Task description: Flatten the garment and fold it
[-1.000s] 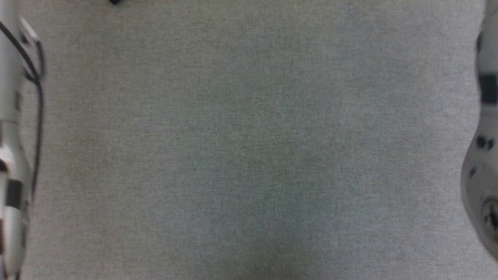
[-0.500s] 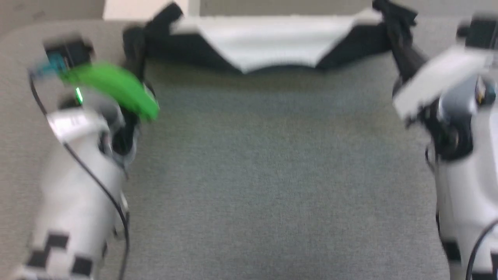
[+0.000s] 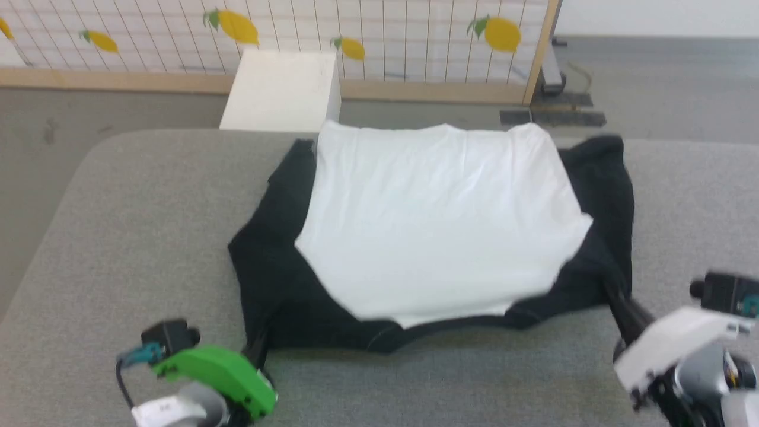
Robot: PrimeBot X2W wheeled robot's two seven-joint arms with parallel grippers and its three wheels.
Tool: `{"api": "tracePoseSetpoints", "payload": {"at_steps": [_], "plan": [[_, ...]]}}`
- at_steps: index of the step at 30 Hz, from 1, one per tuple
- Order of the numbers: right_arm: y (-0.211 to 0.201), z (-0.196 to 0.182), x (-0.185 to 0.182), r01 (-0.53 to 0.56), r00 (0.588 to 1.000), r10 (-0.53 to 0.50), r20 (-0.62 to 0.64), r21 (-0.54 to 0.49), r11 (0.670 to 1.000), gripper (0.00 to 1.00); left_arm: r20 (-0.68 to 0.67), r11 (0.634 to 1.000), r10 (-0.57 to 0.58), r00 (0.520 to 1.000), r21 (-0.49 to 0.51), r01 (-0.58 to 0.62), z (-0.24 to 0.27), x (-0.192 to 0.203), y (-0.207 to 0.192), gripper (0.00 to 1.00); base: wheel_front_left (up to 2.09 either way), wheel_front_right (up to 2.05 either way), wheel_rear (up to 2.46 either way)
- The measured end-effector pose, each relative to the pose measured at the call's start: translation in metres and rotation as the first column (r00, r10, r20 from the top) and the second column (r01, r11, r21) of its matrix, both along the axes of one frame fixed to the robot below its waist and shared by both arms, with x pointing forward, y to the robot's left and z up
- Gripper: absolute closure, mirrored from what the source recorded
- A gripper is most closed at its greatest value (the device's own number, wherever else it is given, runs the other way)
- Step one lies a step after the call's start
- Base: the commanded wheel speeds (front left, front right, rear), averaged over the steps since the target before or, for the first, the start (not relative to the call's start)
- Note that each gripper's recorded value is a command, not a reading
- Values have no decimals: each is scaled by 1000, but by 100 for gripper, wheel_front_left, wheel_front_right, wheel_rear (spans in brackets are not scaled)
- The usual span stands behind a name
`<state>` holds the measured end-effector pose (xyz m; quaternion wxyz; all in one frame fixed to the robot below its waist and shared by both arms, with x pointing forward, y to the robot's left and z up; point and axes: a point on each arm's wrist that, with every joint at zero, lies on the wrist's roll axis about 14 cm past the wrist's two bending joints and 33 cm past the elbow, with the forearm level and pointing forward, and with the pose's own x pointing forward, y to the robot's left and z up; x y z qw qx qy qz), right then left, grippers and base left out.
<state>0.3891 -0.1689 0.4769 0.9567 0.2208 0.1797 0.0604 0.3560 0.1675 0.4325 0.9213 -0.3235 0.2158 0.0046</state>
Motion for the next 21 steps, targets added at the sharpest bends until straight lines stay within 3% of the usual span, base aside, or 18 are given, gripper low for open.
{"api": "tracePoseSetpoints", "payload": {"at_steps": [9,14,21], "plan": [[-5,-37,-64,-64,977,42,-207,-102,993,100,-226,996,-67,972,46,79,-30,-66,-1,100,0,0,0],[-7,-56,-87,-131,936,66,-347,-168,977,100,-389,987,-123,913,45,152,-54,-97,-7,100,0,0,0],[2,-81,-101,-233,869,101,-485,-219,947,100,-468,988,-113,876,42,150,-67,-107,-4,100,0,0,0]]}}
